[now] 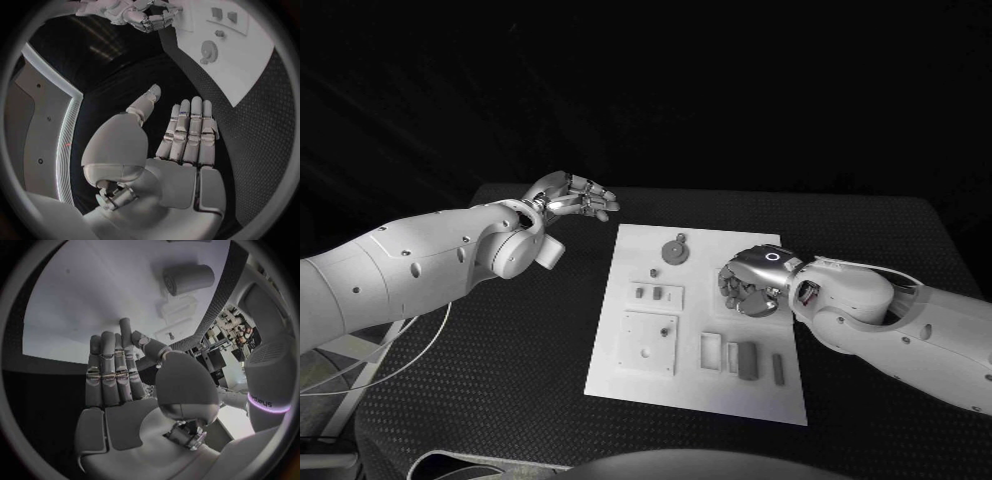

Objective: Assemble the parts on the task board

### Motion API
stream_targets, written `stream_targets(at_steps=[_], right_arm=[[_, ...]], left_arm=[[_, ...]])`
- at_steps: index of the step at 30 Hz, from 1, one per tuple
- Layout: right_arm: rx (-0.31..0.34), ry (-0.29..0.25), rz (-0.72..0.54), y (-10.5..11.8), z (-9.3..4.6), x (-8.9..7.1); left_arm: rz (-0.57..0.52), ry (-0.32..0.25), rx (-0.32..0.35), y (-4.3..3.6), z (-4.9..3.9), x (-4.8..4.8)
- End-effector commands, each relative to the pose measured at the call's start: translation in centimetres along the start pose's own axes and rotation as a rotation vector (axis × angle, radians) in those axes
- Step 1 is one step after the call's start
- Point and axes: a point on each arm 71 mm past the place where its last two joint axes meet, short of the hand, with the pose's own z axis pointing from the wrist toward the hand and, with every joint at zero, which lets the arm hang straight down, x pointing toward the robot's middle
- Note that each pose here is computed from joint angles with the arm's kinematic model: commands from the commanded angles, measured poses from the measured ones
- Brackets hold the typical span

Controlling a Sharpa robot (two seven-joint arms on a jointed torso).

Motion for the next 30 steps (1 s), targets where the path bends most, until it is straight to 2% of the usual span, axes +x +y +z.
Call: stream_targets(at_steps=[1, 5, 11, 18, 25, 30], right_arm=[[-0.013, -0.056, -0.012, 0.4, -0.1, -0.5], [-0.021, -0.073, -0.005, 0.8, -0.3, -1.2], [-0.038, -0.108, -0.011, 1.2, -0.1, -3.5], [-0.117, -0.133, 0.033, 3.9, 0.2, -4.9], [-0.223, -0.151, 0.063, 7.8, 2.0, -5.4], [-0.28, -0.125, 0.082, 10.3, 3.3, -3.9]], left_arm=[[-0.01, 0.013, 0.015, -0.18, 0.06, 0.18], [-0.009, 0.012, 0.014, -0.17, 0.06, 0.15], [-0.01, 0.013, 0.015, -0.19, 0.13, 0.24], [-0.01, 0.014, 0.015, -0.22, 0.15, 0.3], [-0.012, 0.02, 0.019, -0.34, 0.24, 0.59], [-0.011, 0.017, 0.02, -0.36, 0.27, 0.6]])
